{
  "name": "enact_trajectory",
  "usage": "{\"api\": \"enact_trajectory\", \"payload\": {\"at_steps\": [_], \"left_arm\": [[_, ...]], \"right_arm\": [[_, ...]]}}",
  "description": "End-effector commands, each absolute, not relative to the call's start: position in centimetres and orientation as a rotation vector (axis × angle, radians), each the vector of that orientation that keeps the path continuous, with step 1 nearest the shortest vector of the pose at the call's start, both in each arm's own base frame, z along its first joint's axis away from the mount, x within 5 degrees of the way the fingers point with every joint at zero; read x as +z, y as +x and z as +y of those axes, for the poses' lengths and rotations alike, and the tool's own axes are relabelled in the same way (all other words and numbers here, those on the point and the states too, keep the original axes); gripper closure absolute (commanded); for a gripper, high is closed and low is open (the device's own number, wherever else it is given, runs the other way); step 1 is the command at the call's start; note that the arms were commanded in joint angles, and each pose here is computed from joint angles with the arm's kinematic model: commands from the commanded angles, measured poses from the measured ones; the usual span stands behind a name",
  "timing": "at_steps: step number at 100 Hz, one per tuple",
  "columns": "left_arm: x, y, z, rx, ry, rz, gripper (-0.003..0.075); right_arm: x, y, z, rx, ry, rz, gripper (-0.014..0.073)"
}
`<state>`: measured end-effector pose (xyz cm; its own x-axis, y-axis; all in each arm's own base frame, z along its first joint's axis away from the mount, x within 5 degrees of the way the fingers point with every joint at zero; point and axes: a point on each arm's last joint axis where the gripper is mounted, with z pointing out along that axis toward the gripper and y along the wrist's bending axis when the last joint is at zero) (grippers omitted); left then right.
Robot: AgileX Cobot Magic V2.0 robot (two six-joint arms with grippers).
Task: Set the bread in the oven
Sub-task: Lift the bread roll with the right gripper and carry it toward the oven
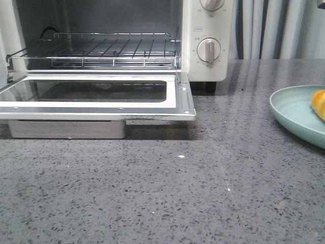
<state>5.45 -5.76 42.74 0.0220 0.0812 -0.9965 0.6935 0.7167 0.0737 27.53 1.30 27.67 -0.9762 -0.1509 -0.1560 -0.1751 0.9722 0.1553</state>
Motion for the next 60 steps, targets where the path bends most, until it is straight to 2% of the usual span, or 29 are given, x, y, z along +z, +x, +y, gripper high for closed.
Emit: {"api": "enact_trajectory", "payload": {"at_steps": [1,25,44,60], "left_arm": [[44.0,5.6,-5.7,-0.547,0.617,1.446,0.0740],[43.9,5.5,-5.7,-0.549,0.622,1.450,0.0740],[43.9,5.5,-5.7,-0.549,0.622,1.450,0.0740],[43.9,5.5,-5.7,-0.549,0.622,1.450,0.0740]], "right_arm": [[29.2,27.0,1.6,0.292,-0.260,2.964,0.0667],[31.4,26.3,1.7,0.278,-0.271,2.885,0.0667],[36.1,25.7,2.1,0.257,-0.329,2.753,0.0667],[39.6,24.9,4.2,0.313,-0.423,2.614,0.0667]]}}
